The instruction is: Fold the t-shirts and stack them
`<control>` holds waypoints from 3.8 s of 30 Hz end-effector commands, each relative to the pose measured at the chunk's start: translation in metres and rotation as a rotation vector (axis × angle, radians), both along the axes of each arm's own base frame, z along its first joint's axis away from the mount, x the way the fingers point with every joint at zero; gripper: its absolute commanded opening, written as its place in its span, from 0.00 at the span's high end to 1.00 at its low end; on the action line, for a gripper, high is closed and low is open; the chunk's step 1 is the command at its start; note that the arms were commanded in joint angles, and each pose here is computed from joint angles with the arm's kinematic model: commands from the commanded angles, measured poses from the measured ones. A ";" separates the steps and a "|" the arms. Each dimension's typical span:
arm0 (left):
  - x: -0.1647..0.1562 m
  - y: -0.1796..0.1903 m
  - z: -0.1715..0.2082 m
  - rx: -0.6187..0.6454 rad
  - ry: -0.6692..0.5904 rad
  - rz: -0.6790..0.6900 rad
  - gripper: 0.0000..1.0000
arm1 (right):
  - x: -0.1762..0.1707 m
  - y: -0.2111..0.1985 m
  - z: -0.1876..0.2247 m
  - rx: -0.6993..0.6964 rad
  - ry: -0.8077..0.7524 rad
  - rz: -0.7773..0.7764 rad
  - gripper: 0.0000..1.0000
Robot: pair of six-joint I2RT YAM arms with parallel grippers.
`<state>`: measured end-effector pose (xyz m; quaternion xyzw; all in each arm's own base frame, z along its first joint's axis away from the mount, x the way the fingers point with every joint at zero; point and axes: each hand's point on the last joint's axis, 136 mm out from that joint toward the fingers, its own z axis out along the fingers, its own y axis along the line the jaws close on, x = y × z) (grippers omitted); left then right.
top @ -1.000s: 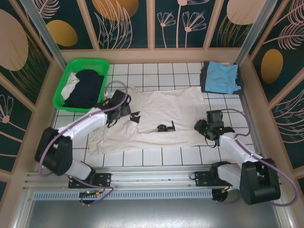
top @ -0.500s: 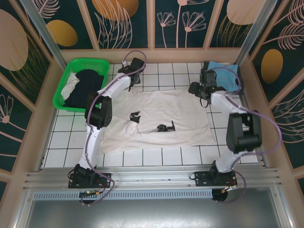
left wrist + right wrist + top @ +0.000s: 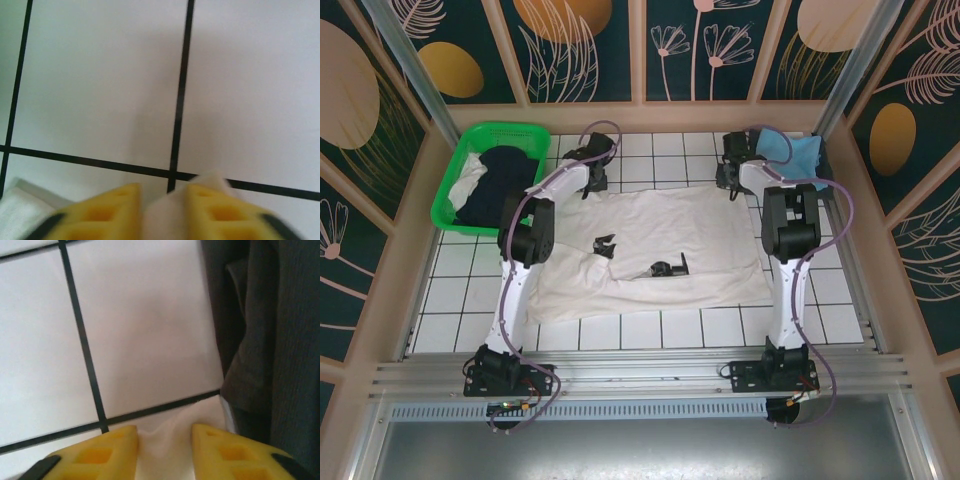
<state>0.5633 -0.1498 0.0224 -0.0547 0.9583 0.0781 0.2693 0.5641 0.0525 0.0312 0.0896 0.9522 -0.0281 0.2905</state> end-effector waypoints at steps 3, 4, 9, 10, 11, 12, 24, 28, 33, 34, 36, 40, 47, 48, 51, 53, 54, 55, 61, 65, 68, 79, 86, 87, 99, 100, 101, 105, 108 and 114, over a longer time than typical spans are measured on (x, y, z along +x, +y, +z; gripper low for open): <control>-0.002 -0.006 0.048 -0.081 -0.110 -0.006 0.94 | -0.005 -0.007 0.010 -0.035 0.022 0.009 0.88; -0.005 -0.006 0.059 -0.097 -0.134 -0.004 0.97 | -0.007 -0.006 0.014 -0.032 0.017 0.011 0.89; -0.027 -0.004 0.105 -0.175 -0.221 -0.010 1.00 | -0.032 -0.003 0.033 0.010 -0.014 0.022 0.94; -0.032 -0.004 0.108 -0.185 -0.221 -0.012 1.00 | -0.038 -0.003 0.033 0.018 -0.013 0.025 0.95; -0.039 -0.002 0.111 -0.192 -0.221 -0.011 1.00 | -0.044 -0.003 0.036 0.024 -0.020 0.025 0.97; -0.045 -0.001 0.113 -0.198 -0.221 -0.004 1.00 | -0.052 -0.003 0.037 0.030 -0.020 0.025 0.99; -0.141 0.000 0.081 -0.208 -0.155 0.000 1.00 | -0.113 -0.010 0.055 0.089 -0.066 -0.001 1.00; -0.166 0.005 0.077 -0.181 -0.136 0.035 1.00 | -0.132 -0.005 0.070 0.137 -0.090 0.019 1.00; -0.203 0.009 0.059 -0.212 -0.093 0.065 1.00 | -0.174 -0.013 0.057 0.139 0.008 -0.029 1.00; -0.211 0.011 0.051 -0.213 -0.074 0.072 1.00 | -0.181 -0.012 0.054 0.146 0.025 -0.028 1.00; -0.226 0.013 0.038 -0.211 -0.042 0.082 1.00 | -0.196 -0.013 0.048 0.159 0.041 -0.038 1.00; -0.243 0.017 0.019 -0.205 -0.004 0.101 1.00 | -0.212 -0.010 0.039 0.192 0.063 -0.044 1.00; -0.258 0.019 0.007 -0.206 0.024 0.099 1.00 | -0.233 -0.020 0.030 0.157 0.093 -0.076 1.00; -0.254 0.017 0.011 -0.210 0.014 0.089 1.00 | -0.232 -0.021 0.031 0.161 0.090 -0.078 1.00; -0.223 0.001 0.037 -0.201 -0.044 0.035 1.00 | -0.214 -0.029 0.047 0.155 0.039 -0.097 1.00; -0.191 -0.010 0.063 -0.169 -0.110 0.011 1.00 | -0.195 -0.043 0.062 0.147 -0.004 -0.135 1.00; -0.174 -0.016 0.077 -0.141 -0.129 -0.004 1.00 | -0.184 -0.050 0.071 0.153 -0.030 -0.150 1.00; -0.162 -0.021 0.080 -0.112 -0.128 -0.014 1.00 | -0.174 -0.053 0.079 0.160 -0.054 -0.151 1.00; -0.106 -0.040 0.116 -0.036 -0.198 -0.034 1.00 | -0.127 -0.042 0.119 0.219 -0.174 -0.055 1.00; -0.112 -0.043 0.102 -0.073 -0.174 -0.029 1.00 | -0.139 -0.040 0.113 0.217 -0.148 -0.039 1.00; -0.134 -0.028 0.089 -0.073 -0.152 0.008 1.00 | -0.167 -0.035 0.098 0.239 -0.122 -0.026 1.00; -0.202 -0.004 0.060 -0.197 -0.111 0.048 1.00 | -0.244 -0.035 0.047 0.299 -0.005 -0.108 1.00; -0.223 0.006 0.032 -0.168 -0.037 0.046 1.00 | -0.258 -0.046 0.033 0.287 0.022 -0.161 1.00; -0.225 0.005 0.029 -0.172 -0.030 0.045 1.00 | -0.259 -0.045 0.032 0.293 0.025 -0.160 1.00; -0.250 0.002 -0.001 -0.197 0.040 0.023 1.00 | -0.267 -0.041 0.029 0.324 0.064 -0.166 1.00; -0.251 0.002 -0.002 -0.204 0.044 0.019 1.00 | -0.266 -0.038 0.033 0.340 0.058 -0.160 1.00; -0.252 0.000 -0.002 -0.210 0.045 0.012 1.00 | -0.264 -0.036 0.039 0.354 0.049 -0.157 0.94; -0.256 -0.004 -0.005 -0.232 0.060 -0.001 0.89 | -0.252 -0.017 0.081 0.369 -0.034 -0.116 0.85; -0.259 -0.005 -0.006 -0.240 0.066 -0.006 0.86 | -0.244 0.004 0.109 0.361 -0.097 -0.066 0.81; -0.262 -0.009 -0.001 -0.282 0.057 -0.023 0.85 | -0.227 0.060 0.080 0.455 -0.049 0.073 0.79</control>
